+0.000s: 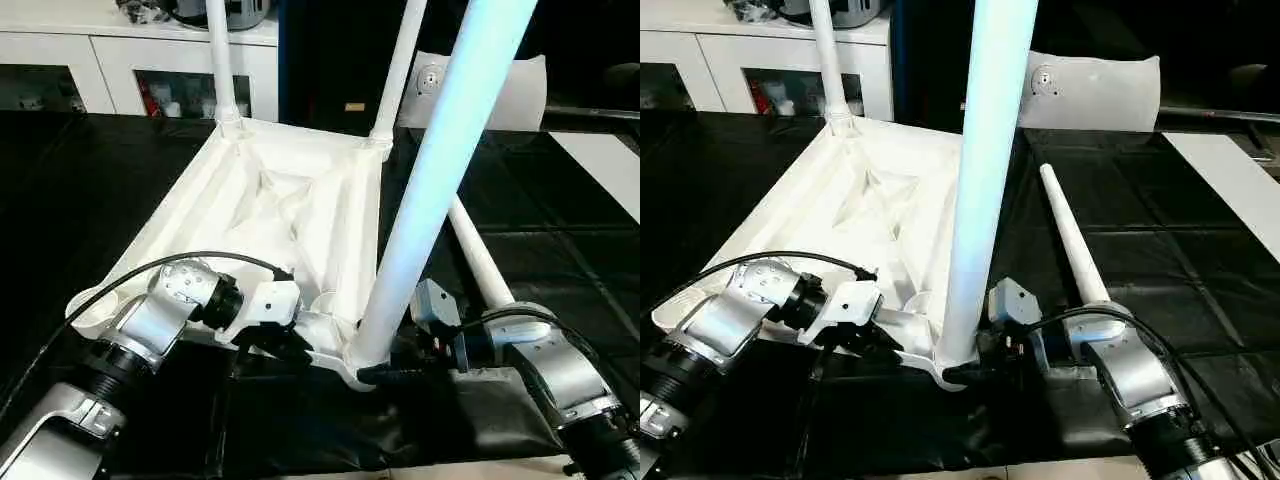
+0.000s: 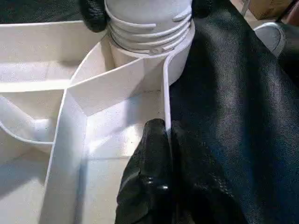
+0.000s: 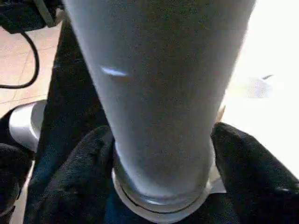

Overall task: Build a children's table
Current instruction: Rotate leg to tighten

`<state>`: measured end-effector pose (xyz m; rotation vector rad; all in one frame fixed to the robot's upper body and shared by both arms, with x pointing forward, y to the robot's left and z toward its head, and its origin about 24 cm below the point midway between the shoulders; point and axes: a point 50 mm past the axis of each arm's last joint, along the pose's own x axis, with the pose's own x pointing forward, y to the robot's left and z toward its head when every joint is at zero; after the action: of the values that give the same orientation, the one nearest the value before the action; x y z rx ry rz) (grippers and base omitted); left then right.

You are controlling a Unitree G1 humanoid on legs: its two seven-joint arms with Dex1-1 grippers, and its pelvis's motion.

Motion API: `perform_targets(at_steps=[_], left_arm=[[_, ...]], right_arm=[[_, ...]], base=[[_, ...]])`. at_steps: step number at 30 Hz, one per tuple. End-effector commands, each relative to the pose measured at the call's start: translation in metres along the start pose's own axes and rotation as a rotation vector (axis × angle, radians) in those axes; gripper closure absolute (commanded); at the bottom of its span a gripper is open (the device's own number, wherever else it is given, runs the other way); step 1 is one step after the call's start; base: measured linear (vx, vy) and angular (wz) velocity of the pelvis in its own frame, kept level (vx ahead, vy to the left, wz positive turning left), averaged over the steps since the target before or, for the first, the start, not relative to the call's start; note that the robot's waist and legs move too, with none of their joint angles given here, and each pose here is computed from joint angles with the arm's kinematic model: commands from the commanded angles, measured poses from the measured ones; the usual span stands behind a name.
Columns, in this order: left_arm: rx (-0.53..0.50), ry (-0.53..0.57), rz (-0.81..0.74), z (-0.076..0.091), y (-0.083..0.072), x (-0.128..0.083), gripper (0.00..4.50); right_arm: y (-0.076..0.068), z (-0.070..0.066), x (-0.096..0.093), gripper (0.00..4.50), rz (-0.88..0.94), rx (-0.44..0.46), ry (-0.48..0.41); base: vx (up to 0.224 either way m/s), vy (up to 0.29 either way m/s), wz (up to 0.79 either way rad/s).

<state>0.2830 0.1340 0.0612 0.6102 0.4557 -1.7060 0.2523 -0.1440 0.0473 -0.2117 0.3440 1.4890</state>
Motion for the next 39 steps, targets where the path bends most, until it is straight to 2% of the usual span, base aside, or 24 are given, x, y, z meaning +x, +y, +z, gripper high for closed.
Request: perform_targets(at_steps=[1,3,5,10,13,15,16,17,18,22,26,29,33,34,36,39], left_arm=[[0.048,0.019,-0.069,0.005,-0.001,0.004,4.5],[0.049,0.02,-0.07,0.005,-0.001,0.004,4.5],[0.049,0.022,-0.071,0.005,-0.001,0.004,4.5],[0.036,0.019,-0.059,0.003,-0.002,0.004,4.5],[-0.015,-0.022,0.026,0.005,-0.001,0.006,4.5],[-0.118,-0.094,0.193,0.01,0.002,0.011,4.5],[-0.118,-0.094,0.193,0.01,0.002,0.011,4.5],[-0.181,-0.131,0.276,0.015,0.003,0.015,4.5],[-0.181,-0.131,0.276,0.015,0.003,0.015,4.5],[-0.354,-0.224,0.501,0.03,0.006,0.033,4.5],[-0.379,-0.228,0.551,0.031,0.008,0.037,4.5],[-0.44,-0.244,0.689,0.043,0.016,0.05,4.5],[-0.43,-0.253,0.734,0.054,0.022,0.054,4.5],[-0.434,-0.245,0.736,0.055,0.021,0.053,4.5],[-0.421,-0.22,0.732,0.054,0.019,0.051,4.5],[-0.396,-0.165,0.707,0.044,0.016,0.043,4.5]], right_arm=[[-0.003,0.005,-0.002,1.43,0.013,-0.01,-0.014],[-0.003,0.005,-0.001,1.68,0.017,-0.008,-0.016],[-0.002,0.005,0.0,1.75,0.023,-0.005,-0.018],[0.001,0.004,0.003,1.8,0.031,0.012,-0.034],[0.005,0.005,0.009,1.81,0.0,0.059,-0.081],[0.007,0.008,0.026,1.81,-0.119,0.134,-0.156],[0.007,0.008,0.026,1.81,-0.119,0.134,-0.156],[0.006,0.009,0.038,1.81,-0.195,0.181,-0.175],[0.006,0.009,0.038,1.84,-0.195,0.181,-0.175],[-0.002,0.008,0.075,1.85,-0.395,0.292,-0.207],[-0.005,0.01,0.082,1.85,-0.432,0.315,-0.213],[-0.014,0.02,0.102,1.85,-0.541,0.379,-0.214],[-0.016,0.025,0.105,1.85,-0.589,0.408,-0.233],[-0.016,0.024,0.103,1.5,-0.599,0.405,-0.237],[-0.017,0.021,0.098,1.16,-0.623,0.408,-0.235],[-0.016,0.012,0.08,1.06,-0.654,0.383,-0.24]], base=[[0.0,0.0,0.0],[0.0,0.0,0.0],[0.0,0.0,0.0],[0.0,0.0,0.0],[0.0,0.0,0.0],[0.0,0.0,0.0],[0.0,0.0,0.0],[0.0,0.0,0.0],[0.0,0.0,0.0],[0.0,0.0,0.0],[0.0,0.0,0.0],[0.0,0.0,0.0],[0.0,0.0,0.0],[0.0,0.0,0.0],[0.0,0.0,0.0],[0.0,0.0,0.0]])
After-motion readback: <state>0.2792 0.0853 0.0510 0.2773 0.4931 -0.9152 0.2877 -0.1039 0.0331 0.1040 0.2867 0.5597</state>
